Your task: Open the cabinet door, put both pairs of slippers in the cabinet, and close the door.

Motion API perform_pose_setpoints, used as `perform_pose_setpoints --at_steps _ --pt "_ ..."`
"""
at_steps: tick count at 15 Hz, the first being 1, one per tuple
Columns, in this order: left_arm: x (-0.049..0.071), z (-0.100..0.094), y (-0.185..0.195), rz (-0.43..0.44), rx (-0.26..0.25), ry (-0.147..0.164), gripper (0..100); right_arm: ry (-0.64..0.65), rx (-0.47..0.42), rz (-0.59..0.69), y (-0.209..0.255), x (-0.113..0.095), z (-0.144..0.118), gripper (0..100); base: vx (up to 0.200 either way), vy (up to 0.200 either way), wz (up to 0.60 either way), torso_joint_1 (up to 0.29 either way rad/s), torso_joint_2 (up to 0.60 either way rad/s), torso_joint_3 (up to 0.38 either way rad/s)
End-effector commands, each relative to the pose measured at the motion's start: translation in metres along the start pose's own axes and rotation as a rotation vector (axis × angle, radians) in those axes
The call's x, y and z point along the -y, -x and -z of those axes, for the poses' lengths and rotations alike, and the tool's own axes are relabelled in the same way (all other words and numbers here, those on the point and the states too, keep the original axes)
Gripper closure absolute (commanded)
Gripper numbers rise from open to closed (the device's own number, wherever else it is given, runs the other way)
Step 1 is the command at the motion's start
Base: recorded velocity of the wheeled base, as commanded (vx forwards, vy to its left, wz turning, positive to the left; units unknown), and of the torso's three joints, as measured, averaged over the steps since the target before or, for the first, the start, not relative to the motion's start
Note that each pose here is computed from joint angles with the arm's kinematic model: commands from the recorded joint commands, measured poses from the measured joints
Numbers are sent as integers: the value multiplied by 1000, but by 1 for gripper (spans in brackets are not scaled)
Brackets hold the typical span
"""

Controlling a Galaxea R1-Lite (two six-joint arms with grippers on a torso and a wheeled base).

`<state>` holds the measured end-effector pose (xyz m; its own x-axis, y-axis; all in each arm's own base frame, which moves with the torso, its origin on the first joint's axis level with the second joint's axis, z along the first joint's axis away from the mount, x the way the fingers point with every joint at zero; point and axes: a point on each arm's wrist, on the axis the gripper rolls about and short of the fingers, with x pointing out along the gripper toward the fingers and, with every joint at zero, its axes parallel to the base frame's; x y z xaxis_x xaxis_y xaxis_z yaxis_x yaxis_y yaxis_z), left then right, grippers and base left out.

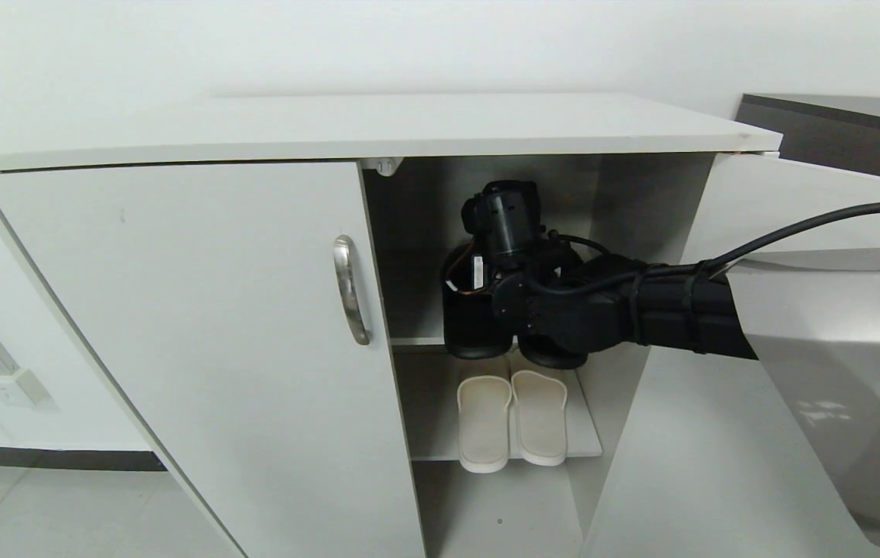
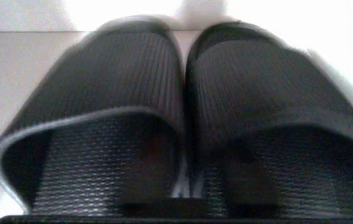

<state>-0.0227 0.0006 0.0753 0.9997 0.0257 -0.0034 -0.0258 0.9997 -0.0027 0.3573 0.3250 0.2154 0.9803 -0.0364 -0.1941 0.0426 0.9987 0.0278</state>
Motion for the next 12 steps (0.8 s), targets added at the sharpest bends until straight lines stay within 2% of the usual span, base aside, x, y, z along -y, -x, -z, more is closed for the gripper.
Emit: perform_pose_setpoints --at_steps 1,7,12 --pt "0 0 0 0 0 0 100 3 -3 0 0 0 1 0 0 0 0 0 0 0" --pt "0 0 0 -2 0 0 100 -1 -8 -23 24 4 -10 0 0 0 0 0 0 0" --pt "0 0 0 -2 0 0 100 7 -55 -91 83 15 -8 0 0 0 0 0 0 0"
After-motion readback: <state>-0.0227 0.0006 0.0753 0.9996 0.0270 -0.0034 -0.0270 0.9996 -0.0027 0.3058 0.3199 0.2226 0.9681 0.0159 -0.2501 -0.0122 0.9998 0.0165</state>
